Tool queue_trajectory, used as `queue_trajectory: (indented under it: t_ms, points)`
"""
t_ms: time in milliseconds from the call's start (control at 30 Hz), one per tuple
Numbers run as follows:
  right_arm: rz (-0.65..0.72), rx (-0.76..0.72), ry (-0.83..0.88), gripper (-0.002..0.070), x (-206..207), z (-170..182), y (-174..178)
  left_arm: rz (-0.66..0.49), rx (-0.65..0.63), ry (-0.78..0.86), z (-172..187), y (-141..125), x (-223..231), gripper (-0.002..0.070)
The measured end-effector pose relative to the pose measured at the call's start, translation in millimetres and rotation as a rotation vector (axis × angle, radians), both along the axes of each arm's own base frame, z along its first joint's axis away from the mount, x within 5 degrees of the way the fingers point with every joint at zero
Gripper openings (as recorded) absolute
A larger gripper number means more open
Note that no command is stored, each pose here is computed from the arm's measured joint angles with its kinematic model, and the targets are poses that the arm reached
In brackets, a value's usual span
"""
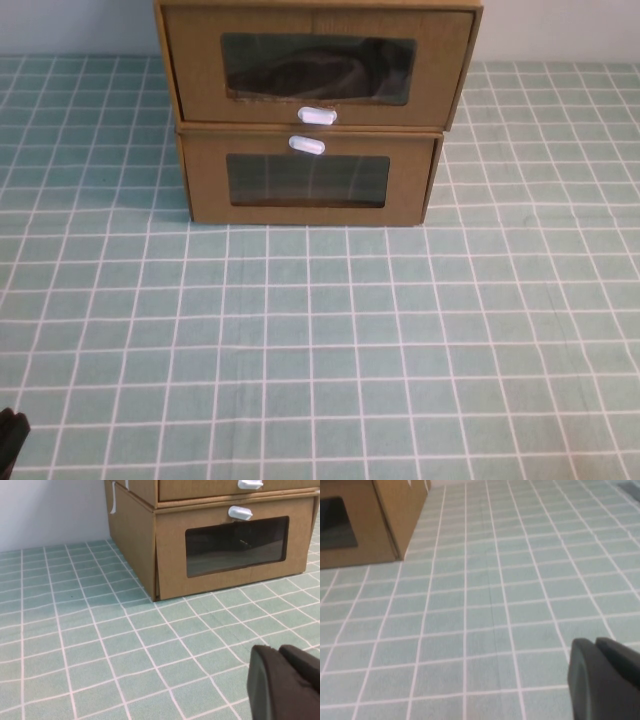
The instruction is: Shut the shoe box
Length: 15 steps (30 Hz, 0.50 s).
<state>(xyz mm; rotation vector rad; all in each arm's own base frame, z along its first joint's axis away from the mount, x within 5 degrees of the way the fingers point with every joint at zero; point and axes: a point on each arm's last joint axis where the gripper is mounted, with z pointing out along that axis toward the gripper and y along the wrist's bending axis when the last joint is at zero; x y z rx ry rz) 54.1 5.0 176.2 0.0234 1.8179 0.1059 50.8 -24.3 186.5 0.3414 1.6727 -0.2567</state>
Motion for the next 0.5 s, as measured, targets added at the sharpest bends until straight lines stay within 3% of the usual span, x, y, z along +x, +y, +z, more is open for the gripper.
queue_trajectory:
  t_ms: [500]
  points:
    - [0.005, 0.0, 0.031, -0.0011, -0.8, -2.7, 0.5, 0.0, 0.0, 0.0, 0.0, 0.0, 0.0, -0.0005]
